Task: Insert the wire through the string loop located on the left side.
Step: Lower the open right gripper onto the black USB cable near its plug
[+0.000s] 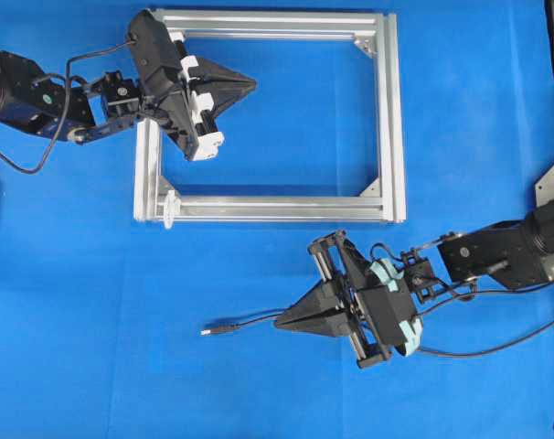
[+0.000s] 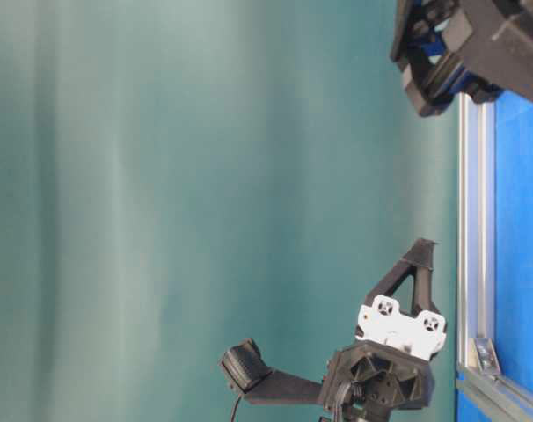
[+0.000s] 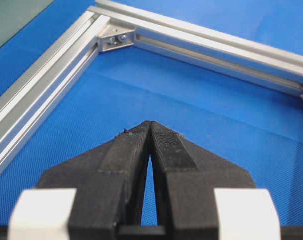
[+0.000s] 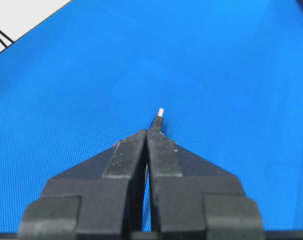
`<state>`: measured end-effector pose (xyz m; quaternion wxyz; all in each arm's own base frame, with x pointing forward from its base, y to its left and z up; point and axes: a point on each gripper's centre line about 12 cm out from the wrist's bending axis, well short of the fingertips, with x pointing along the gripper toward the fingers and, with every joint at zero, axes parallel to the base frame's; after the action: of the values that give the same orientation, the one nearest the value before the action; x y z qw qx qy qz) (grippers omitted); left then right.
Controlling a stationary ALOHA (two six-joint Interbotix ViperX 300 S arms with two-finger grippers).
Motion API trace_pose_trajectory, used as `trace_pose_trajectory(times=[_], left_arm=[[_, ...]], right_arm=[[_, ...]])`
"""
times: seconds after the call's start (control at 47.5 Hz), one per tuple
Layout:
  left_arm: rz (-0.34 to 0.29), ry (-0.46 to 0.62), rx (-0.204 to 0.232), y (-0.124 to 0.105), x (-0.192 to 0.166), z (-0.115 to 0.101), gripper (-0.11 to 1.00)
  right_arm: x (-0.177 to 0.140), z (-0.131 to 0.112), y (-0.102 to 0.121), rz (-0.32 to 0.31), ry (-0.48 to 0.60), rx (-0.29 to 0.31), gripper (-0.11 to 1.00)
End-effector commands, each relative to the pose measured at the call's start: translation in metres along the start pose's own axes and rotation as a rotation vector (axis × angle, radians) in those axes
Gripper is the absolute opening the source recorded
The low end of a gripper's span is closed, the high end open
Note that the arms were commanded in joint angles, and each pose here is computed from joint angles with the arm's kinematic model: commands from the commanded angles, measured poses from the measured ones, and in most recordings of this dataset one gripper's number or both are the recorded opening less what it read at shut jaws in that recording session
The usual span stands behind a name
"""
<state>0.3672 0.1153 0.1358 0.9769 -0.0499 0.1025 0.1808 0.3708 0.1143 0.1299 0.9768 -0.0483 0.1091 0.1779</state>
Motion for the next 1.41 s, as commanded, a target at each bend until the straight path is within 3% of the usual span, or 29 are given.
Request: trace_pose_trajectory(times=[0.0, 0.505, 0.61, 0.799, 0.883, 0.967, 1.388], left_arm=[[-0.029, -0.048, 0.011, -0.007, -0.002, 0.019, 0.0], [-0.032, -0.04, 0.012, -0.008, -0.006, 0.018, 0.0], [-0.032, -0.042, 0.012, -0.008, -0.005, 0.019, 0.0], [-0.032, -0.042, 0.012, -0.008, -0.005, 0.019, 0.0], [-0.032, -0.042, 0.012, -0.008, -0.005, 0.019, 0.0], [-0.032, -0.04, 0.012, -0.008, -0.006, 0.018, 0.0], [-0.032, -0.037, 0.011, -0.008, -0.006, 0.017, 0.0]], right_arm=[[-0.006, 0.03, 0.002, 0.002, -0.086, 0.003, 0.01], [-0.003, 0.029, 0.0, -0.005, -0.019, 0.076, 0.01], [-0.003, 0.029, 0.0, -0.005, -0.016, 0.1, 0.2], [-0.003, 0.026, 0.0, -0.008, 0.01, 0.141, 0.76], [-0.003, 0.026, 0.0, -0.009, 0.013, 0.144, 0.92], [-0.001, 0.024, 0.0, -0.01, 0.018, 0.147, 0.88], [0.034, -0.011, -0.002, -0.041, 0.098, 0.194, 0.89]])
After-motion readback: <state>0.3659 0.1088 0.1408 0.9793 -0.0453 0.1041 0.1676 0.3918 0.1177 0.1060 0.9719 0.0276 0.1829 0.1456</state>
